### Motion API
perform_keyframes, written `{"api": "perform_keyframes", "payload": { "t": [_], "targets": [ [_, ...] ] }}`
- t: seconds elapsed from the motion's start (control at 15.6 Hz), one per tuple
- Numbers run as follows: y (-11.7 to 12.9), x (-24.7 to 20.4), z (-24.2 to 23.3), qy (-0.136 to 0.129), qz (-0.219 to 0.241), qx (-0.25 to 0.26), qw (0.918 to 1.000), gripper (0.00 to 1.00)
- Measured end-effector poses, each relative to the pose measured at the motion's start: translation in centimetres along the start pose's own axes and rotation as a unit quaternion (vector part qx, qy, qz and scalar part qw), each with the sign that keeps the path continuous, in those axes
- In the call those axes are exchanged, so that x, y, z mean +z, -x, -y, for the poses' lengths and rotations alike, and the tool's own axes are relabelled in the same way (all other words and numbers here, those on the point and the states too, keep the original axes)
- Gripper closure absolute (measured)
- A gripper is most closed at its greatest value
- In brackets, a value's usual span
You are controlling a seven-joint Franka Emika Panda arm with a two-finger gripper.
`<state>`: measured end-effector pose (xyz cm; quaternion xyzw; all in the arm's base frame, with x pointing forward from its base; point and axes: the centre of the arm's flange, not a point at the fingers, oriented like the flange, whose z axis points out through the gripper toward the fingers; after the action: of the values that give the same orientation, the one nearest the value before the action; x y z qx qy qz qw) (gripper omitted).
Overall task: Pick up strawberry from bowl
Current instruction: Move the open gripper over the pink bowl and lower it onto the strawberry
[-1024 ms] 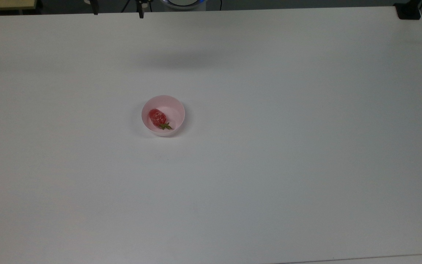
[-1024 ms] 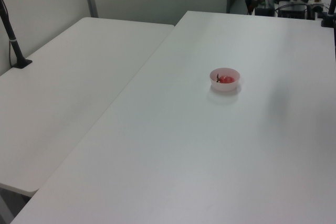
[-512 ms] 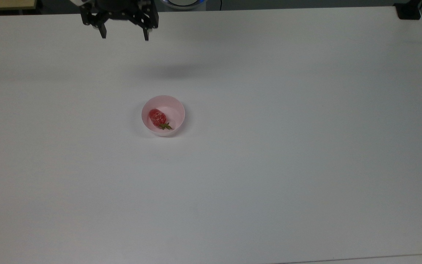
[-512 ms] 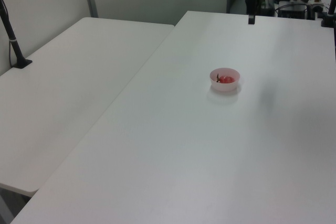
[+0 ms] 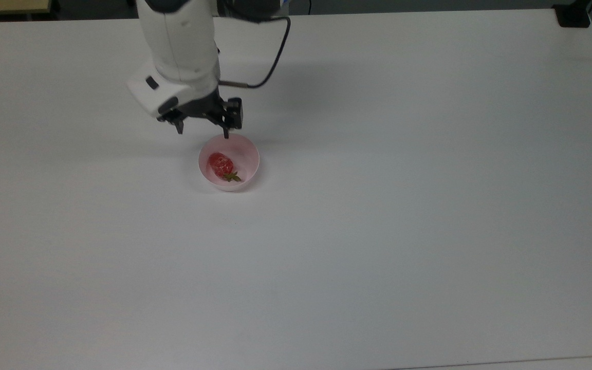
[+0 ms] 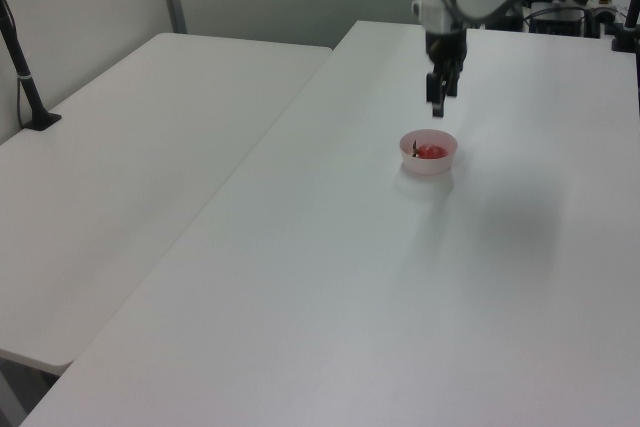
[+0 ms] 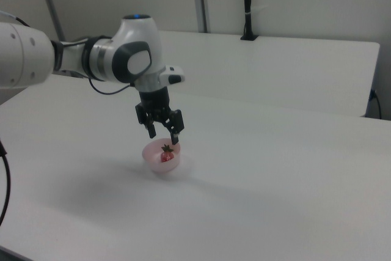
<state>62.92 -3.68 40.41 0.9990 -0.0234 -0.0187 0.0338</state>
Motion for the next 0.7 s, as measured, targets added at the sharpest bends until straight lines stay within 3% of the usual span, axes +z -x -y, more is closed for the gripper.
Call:
{"api": "perform_keyframes", "payload": {
  "t": [0.32,0.7],
  "targets": [
    [-1.3,3.9,2.7,-0.002,0.000,0.031,0.9995,0.22],
    [-1.9,6.0,3.8,-0.004,-0.002,0.046,0.9989,0.21]
  ]
}}
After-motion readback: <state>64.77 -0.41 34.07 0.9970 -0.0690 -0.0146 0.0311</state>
